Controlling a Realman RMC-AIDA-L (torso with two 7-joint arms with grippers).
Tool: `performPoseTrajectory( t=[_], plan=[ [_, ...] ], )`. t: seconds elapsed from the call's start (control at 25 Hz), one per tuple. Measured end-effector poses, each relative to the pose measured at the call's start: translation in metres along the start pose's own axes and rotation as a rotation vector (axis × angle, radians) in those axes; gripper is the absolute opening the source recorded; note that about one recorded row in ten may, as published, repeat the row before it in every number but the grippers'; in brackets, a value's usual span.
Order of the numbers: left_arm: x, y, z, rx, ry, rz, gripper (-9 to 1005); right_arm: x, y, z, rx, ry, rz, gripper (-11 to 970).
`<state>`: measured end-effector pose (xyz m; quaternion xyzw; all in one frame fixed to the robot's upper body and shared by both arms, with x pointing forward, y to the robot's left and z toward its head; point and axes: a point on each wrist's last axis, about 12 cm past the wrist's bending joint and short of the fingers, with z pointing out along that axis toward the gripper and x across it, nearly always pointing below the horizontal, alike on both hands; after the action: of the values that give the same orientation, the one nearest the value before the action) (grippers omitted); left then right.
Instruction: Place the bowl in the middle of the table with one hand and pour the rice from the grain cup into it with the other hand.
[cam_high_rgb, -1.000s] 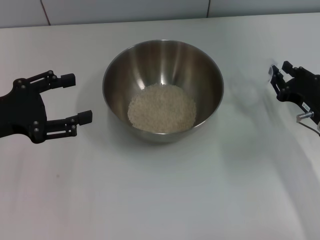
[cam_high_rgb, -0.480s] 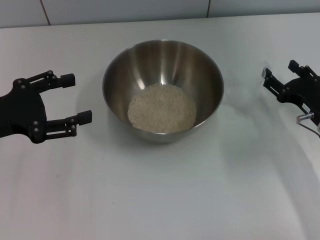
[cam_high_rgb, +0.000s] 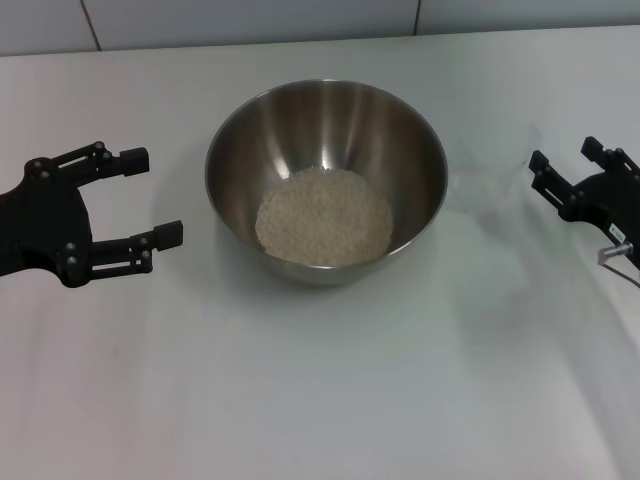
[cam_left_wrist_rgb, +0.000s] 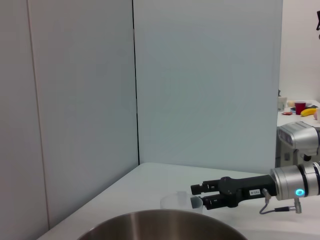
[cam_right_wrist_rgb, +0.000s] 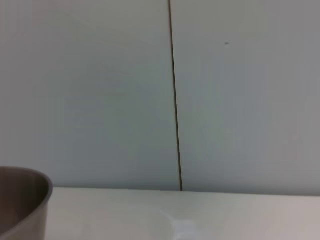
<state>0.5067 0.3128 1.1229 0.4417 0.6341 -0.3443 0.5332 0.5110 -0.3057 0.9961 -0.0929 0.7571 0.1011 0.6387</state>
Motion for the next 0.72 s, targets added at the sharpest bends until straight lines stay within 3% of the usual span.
performPoseTrajectory(
  t=[0.36,0.44,0.48,0.52,0.56,0.72],
  plan=[
    [0.002,-0.002,-0.002,-0.001,-0.001,-0.008,859,0.003,0.011,-0.036,-0.073,-0.125,0.025,743],
    [0.005,-0.004,-0.002,-0.001,-0.004,-0.025,859,0.001,0.021,-0.045,-0.193,-0.149,0.007,743],
    [0.005,-0.004,-0.002,-0.001,-0.004,-0.025,859,0.001,0.021,-0.045,-0.193,-0.149,0.007,743],
    [0.008,-0.006,-0.002,-0.001,-0.007,-0.036,859,-0.001,0.029,-0.049,-0.288,-0.164,0.001,743],
    [0.008,-0.006,-0.002,-0.001,-0.007,-0.036,859,-0.001,0.029,-0.049,-0.288,-0.164,0.001,743],
    [0.015,-0.012,-0.004,0.009,-0.017,-0.042,859,-0.007,0.043,-0.053,-0.482,-0.181,-0.026,743]
  ],
)
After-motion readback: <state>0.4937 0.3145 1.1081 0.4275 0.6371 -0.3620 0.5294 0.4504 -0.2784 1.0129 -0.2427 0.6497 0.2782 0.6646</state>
